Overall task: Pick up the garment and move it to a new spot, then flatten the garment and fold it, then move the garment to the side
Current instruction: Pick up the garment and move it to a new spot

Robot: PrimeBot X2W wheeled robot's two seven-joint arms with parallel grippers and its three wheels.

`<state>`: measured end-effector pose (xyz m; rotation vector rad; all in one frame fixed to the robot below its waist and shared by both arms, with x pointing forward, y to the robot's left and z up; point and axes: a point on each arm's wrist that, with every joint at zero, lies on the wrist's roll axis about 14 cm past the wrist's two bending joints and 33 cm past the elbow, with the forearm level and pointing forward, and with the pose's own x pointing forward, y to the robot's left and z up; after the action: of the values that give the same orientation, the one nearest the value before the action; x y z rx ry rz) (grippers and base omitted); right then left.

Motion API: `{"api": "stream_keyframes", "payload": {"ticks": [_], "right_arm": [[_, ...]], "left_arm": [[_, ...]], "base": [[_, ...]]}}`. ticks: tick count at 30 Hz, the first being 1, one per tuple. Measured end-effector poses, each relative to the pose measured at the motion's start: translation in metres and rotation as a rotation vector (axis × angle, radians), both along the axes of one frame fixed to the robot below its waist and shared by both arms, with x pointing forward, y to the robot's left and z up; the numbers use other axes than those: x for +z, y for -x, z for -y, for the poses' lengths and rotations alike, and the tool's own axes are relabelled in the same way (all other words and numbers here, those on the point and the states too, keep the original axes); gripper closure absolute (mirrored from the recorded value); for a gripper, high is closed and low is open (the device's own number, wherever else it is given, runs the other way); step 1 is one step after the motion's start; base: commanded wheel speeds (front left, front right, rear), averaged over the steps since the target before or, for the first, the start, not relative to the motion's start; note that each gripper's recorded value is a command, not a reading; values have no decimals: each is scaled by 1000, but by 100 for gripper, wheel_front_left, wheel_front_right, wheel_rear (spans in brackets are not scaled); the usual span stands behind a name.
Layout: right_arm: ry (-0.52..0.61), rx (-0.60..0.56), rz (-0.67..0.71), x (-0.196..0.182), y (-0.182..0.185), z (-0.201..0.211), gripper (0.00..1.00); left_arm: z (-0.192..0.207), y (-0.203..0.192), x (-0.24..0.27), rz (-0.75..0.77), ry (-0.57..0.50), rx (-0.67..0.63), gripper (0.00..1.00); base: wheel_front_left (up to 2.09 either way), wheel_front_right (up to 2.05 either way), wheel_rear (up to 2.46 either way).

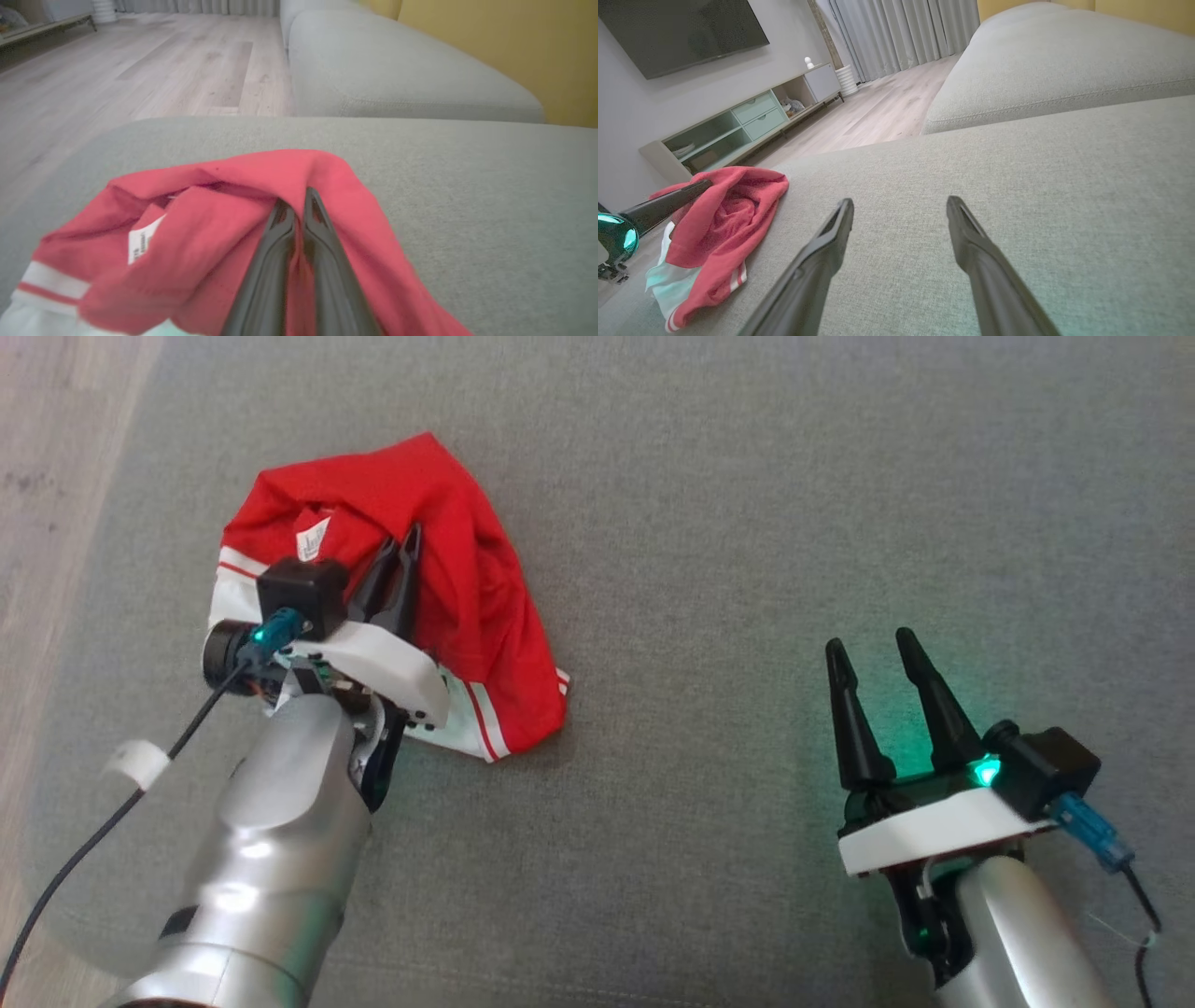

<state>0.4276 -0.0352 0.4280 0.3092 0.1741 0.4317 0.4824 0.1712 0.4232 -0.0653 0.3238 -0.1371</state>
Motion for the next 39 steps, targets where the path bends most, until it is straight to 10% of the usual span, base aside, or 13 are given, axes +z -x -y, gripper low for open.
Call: {"api": "stream_keyframes", "payload": {"ticks": [9,26,27,28,39], "right_arm": [[-22,-19,51,24,8,6,0],[-9,-272,55,31,21,93,0],[-5,-286,54,31,22,99,0],[-1,-298,52,30,23,103,0],[-11,-307,54,30,17,105,0]], "left_arm": [[37,-12,73,237,26,-117,100],[256,17,105,303,146,-712,100],[263,20,103,296,157,-727,70],[270,22,101,295,164,-738,0],[277,35,95,298,200,-722,0]], "base": [[0,0,0],[0,0,0],[0,0,0],[0,0,0],[0,0,0]]}}
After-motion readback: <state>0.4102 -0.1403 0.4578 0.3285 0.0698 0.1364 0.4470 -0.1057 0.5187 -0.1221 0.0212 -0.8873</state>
